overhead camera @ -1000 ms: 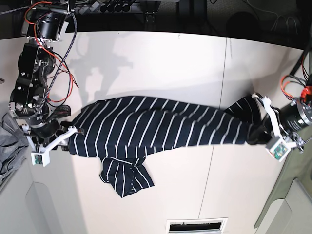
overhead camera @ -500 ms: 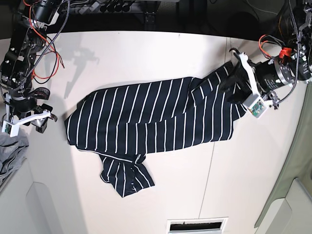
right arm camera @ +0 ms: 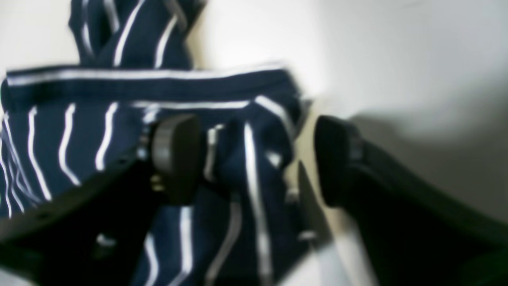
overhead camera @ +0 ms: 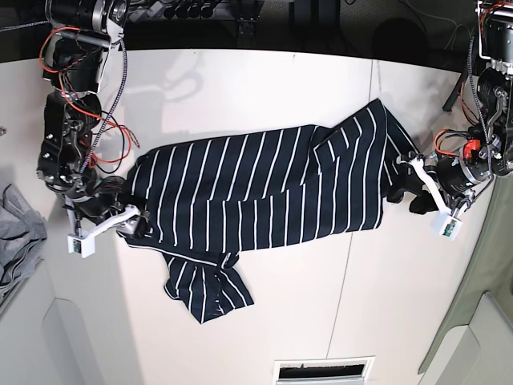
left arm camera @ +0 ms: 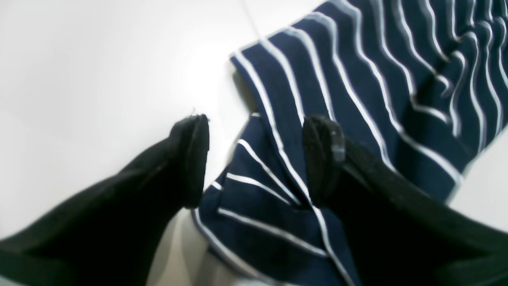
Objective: Layout the t-shirt on the table in an organized manner, then fold the t-shirt properly
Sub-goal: 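Release the shirt and regrasp a fold with the left gripper, then drag the grasped fold with the left gripper away from the right gripper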
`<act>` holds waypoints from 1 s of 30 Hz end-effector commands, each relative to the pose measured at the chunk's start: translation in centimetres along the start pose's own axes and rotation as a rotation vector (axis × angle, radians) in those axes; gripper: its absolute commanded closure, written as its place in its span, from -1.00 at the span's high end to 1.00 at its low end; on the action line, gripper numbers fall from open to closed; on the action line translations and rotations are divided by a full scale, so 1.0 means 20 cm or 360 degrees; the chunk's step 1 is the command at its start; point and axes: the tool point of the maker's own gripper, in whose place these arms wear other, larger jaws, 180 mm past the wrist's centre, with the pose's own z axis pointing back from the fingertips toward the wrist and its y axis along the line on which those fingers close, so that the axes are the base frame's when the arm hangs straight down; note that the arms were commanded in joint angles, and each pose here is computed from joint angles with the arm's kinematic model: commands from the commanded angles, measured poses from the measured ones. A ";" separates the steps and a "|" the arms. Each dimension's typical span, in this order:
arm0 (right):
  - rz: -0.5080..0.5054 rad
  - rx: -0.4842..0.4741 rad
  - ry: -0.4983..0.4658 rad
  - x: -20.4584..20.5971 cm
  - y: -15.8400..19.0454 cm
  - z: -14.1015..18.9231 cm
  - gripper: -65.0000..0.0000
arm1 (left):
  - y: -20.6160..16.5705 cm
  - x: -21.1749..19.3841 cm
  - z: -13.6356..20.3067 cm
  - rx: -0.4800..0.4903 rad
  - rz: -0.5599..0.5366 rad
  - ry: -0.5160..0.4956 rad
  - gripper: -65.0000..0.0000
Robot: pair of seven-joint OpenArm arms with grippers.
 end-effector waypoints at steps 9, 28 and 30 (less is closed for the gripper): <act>0.0123 0.0071 -0.0124 0.11 0.14 -0.04 -1.00 | -0.20 -0.21 -0.16 -0.0245 -0.0089 0.0158 -1.00; 0.0554 0.0436 -0.0522 0.75 0.49 0.41 -1.00 | -0.09 0.79 0.21 -0.0273 -0.0470 -0.0279 -1.00; 0.0545 0.0425 -0.0502 0.64 0.46 0.46 -1.00 | -0.13 0.73 0.20 -0.0324 -0.0438 -0.0204 -1.00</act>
